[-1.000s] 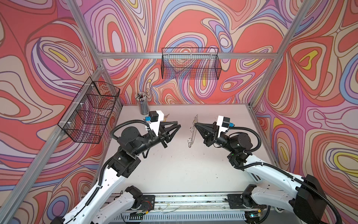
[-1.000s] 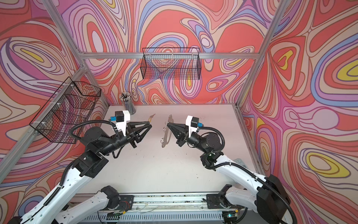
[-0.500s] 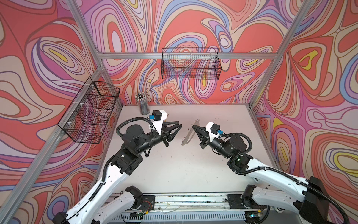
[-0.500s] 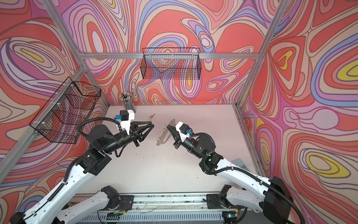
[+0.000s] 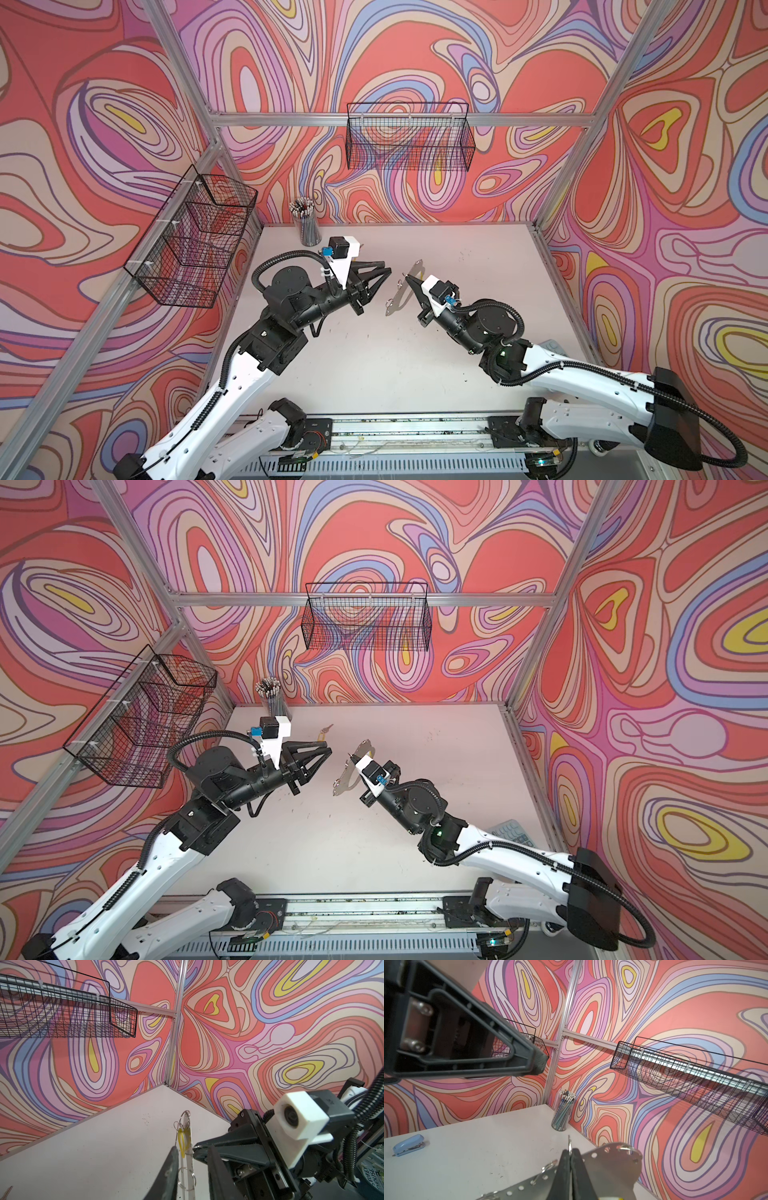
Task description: Put the keys on the keyring
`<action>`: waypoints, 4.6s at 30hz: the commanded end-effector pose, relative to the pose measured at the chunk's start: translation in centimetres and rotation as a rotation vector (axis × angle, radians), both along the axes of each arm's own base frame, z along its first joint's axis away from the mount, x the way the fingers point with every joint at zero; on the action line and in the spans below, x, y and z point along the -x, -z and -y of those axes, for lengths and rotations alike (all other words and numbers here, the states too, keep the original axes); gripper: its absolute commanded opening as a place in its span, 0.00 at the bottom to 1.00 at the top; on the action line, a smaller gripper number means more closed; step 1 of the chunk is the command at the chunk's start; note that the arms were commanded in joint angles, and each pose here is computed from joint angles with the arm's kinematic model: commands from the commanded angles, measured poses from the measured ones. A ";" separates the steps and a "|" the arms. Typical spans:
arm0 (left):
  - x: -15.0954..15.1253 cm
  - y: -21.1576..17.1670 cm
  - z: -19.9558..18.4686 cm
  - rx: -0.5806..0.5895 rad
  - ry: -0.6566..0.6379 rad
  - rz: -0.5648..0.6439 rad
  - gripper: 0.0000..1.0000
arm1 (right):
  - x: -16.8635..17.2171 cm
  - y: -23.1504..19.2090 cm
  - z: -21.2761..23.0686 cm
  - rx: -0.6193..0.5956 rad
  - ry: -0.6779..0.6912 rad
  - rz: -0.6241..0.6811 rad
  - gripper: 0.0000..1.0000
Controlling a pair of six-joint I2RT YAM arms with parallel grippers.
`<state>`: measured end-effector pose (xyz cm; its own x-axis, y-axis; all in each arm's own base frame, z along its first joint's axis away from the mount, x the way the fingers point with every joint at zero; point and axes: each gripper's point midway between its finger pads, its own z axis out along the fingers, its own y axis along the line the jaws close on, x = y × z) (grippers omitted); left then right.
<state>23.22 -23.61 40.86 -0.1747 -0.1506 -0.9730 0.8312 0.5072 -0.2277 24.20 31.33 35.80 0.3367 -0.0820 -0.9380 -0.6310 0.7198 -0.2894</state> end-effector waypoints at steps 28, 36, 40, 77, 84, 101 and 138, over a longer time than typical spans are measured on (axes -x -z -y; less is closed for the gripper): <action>0.4 -0.7 0.0 -0.005 0.023 0.011 0.28 | 0.0 -2.2 0.6 -0.047 0.038 0.044 0.00; 0.5 -0.6 0.0 -0.006 0.025 0.012 0.28 | 0.3 -2.2 0.4 -0.069 0.012 0.034 0.00; 0.6 -0.7 0.0 -0.005 0.027 0.014 0.28 | 1.0 -2.6 0.5 -0.121 -0.030 0.024 0.00; 2.1 -2.5 3.4 0.137 0.303 0.012 0.30 | 4.0 -8.6 2.4 -0.563 -0.780 -0.156 0.00; 2.2 -2.8 3.7 0.148 0.329 0.013 0.30 | 4.1 -8.2 2.1 -0.558 -0.804 -0.174 0.00; 2.6 -3.1 4.5 0.152 0.371 0.017 0.18 | 4.3 -7.8 1.5 -0.546 -0.848 -0.194 0.00; 3.2 -1.4 3.5 0.052 0.317 0.022 0.00 | 2.4 -6.0 3.3 -0.330 -0.781 -0.360 0.29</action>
